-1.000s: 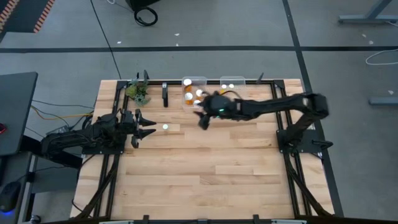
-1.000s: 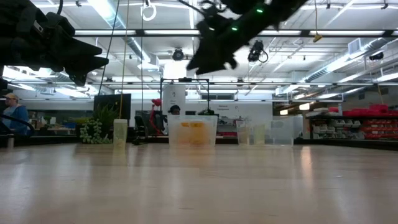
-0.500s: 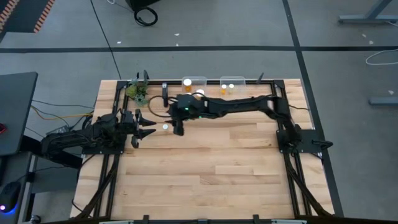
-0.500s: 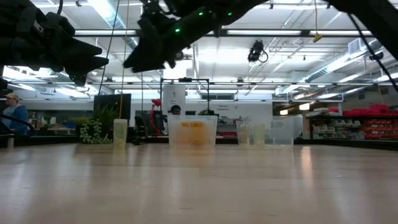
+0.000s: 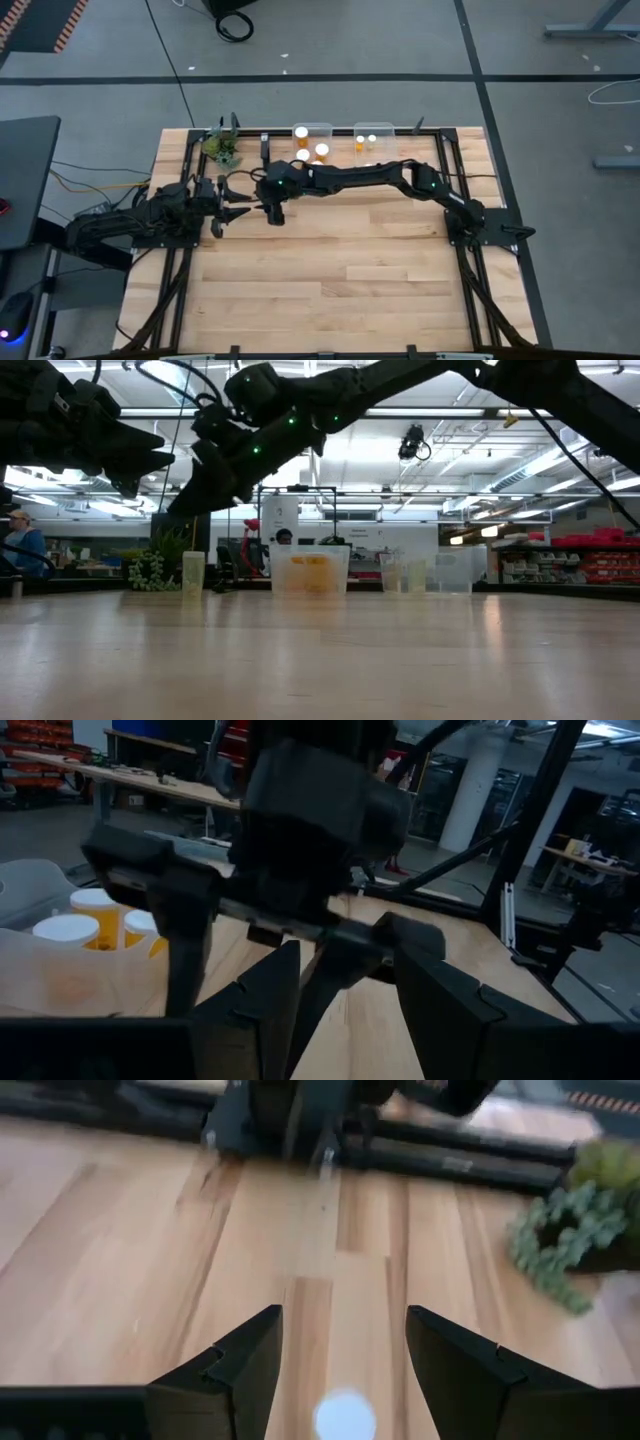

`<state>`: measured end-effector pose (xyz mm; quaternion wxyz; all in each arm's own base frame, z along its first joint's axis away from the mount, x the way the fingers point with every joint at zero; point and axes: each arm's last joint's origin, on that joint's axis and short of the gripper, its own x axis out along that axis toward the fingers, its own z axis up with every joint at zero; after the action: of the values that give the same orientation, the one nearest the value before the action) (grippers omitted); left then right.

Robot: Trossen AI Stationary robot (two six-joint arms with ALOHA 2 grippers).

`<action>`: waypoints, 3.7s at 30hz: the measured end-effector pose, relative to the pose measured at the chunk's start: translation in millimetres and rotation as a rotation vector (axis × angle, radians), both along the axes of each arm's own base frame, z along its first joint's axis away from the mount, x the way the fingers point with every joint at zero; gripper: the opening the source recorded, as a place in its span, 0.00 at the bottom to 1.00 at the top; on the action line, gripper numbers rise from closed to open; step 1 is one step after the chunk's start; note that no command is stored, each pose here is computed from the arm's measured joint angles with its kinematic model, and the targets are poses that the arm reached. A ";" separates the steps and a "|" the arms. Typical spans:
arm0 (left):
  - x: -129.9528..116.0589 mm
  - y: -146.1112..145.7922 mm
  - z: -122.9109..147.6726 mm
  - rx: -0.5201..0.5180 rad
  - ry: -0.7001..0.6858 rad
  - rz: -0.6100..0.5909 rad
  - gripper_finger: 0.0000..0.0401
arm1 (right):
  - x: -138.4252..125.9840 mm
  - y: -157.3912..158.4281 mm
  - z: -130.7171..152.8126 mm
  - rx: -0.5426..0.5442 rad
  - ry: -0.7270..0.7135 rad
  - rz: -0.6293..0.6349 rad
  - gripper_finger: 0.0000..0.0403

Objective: Pick and place medicine bottles into bin by pill shape (circle, oval)
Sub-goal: Put the small yellow pill bottle into the right transparent bin

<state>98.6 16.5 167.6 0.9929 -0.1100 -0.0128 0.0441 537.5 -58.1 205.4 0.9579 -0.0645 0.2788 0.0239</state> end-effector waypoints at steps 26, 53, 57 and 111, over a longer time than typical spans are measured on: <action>0.6 0.1 -0.9 -0.002 0.010 0.000 0.43 | -3.4 -12.7 -58.7 -0.002 0.004 0.021 0.55; 0.6 0.1 -0.9 -0.002 0.011 0.000 0.43 | -10.9 -14.0 -77.7 0.041 0.005 -0.024 0.43; 0.6 0.1 -0.8 -0.002 0.010 0.000 0.43 | -10.9 -14.0 -77.7 0.041 0.005 -0.024 0.39; 0.8 0.2 -1.1 -0.003 0.014 0.000 0.43 | -55.4 -55.1 33.7 -0.019 0.039 -0.235 0.32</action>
<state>99.4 16.7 166.5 0.9928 -0.1110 -0.0059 0.0448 482.1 -113.2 239.1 0.9478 -0.0400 0.3031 -0.0901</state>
